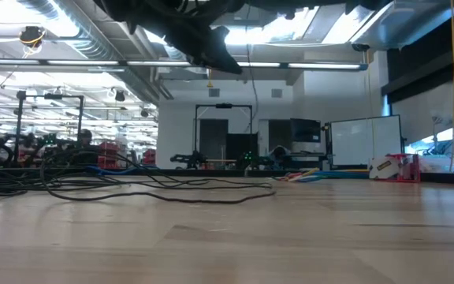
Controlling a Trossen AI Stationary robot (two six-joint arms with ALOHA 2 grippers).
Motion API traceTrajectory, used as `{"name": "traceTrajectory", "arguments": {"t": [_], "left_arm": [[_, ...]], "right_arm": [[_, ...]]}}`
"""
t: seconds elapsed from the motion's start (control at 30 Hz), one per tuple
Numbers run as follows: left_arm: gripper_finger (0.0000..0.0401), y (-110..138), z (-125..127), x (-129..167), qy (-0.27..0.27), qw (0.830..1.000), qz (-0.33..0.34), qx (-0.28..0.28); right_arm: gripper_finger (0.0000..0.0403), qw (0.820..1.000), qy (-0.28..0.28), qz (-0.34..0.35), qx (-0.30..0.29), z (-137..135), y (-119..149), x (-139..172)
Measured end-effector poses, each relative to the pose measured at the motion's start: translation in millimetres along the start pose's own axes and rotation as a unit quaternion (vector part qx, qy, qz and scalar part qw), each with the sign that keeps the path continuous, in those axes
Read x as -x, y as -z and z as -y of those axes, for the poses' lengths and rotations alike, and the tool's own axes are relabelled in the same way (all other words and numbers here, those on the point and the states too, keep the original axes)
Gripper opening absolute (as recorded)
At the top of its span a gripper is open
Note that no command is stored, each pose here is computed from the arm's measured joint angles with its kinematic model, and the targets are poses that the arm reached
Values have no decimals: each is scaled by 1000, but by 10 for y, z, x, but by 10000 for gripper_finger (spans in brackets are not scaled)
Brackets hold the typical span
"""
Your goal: Coiling cords
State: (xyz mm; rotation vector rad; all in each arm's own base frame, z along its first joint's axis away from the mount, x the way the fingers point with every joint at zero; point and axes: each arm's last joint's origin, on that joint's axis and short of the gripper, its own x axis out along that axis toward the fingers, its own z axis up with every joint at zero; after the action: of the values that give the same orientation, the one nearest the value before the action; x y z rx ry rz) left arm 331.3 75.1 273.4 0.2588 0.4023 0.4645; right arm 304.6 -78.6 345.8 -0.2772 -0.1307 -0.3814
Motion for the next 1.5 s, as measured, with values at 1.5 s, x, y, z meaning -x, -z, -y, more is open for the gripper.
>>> {"name": "traceTrajectory", "arguments": {"t": [1.5], "left_arm": [[8, 694, 210, -467, 103, 988, 99, 63]], "right_arm": [[1, 999, 7, -24, 29, -5, 54, -4]]}}
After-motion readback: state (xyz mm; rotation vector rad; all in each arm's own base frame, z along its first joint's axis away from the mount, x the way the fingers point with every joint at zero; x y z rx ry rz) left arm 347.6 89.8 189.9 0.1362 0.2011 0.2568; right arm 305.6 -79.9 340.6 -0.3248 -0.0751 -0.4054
